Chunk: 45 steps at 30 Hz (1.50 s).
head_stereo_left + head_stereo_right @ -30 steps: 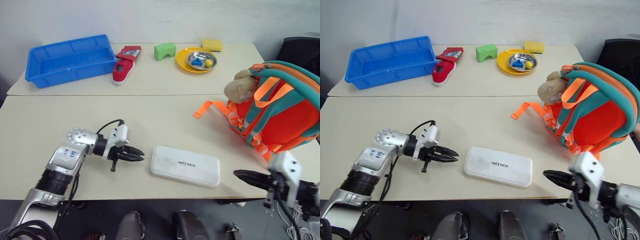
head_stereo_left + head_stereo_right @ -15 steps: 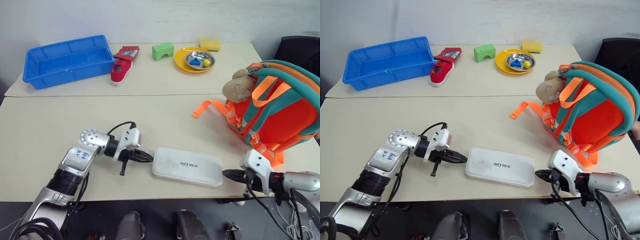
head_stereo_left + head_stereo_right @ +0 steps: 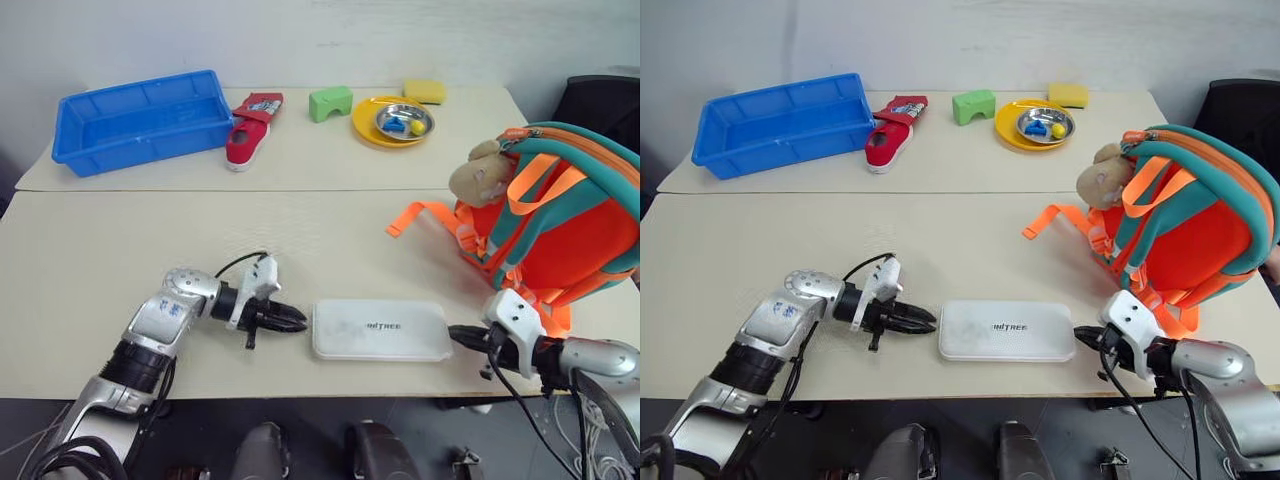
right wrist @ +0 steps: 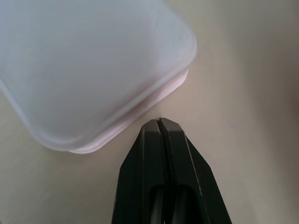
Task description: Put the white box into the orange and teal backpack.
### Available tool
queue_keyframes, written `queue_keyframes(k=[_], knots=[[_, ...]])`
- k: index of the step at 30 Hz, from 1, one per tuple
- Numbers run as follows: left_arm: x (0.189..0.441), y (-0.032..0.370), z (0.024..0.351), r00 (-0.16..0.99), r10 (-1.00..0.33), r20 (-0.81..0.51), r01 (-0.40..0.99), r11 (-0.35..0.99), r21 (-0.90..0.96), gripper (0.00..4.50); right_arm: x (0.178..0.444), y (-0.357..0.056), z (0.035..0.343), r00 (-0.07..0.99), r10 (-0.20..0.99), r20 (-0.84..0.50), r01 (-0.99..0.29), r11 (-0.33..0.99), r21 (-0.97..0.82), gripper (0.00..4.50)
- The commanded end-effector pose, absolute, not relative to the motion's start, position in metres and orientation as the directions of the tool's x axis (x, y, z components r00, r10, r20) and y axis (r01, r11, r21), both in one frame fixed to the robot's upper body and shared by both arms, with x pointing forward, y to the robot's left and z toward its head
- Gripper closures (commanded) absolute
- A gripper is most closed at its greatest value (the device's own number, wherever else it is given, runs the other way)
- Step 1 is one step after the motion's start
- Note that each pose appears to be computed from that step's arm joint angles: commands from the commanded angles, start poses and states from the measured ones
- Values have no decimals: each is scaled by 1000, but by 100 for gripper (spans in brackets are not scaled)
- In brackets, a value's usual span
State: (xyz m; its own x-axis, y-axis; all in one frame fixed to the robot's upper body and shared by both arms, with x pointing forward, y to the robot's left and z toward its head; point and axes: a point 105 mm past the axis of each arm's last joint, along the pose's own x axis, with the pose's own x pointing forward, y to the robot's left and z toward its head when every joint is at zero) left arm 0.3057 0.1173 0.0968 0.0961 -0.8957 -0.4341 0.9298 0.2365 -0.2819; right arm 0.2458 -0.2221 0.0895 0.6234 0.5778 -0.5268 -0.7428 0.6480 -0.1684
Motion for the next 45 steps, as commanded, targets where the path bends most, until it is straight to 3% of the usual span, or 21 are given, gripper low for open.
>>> queue_keyframes(k=[1, 9, 13, 19, 31, 34, 39, 42, 45], knots=[[292, 139, 110, 41, -913, -406, 817, 264, -512, 239, 244, -222, 99, 638, 574, -513, -746, 627, -225, 450], [267, 138, 102, -41, -895, -445, 598, 335, -728, 1, 242, -212, 93, 630, 587, -508, -756, 613, -229, 450], [275, 124, 96, -12, -894, -449, 527, 376, -762, 1, 243, -197, 93, 614, 619, -490, -774, 594, -220, 450], [284, 112, 89, 22, -881, -473, 550, 406, -730, 1, 249, -179, 98, 621, 649, -440, -773, 600, -207, 450], [301, 66, 106, 32, -941, -337, 559, 296, -774, 1, 265, -162, 105, 647, 645, -406, -752, 628, -201, 450], [307, 69, 116, 60, -952, -299, 553, 281, -785, 59, 262, -166, 102, 649, 636, -418, -748, 632, -201, 450], [310, 86, 132, 83, -958, -276, 555, 274, -785, 225, 258, -174, 99, 659, 616, -431, -736, 647, -201, 450], [310, 91, 146, 85, -970, -229, 555, 237, -798, 303, 257, -176, 98, 668, 607, -430, -727, 656, -203, 450], [310, 90, 153, 81, -975, -205, 553, 215, -805, 327, 257, -177, 99, 677, 602, -423, -719, 664, -207, 450]])
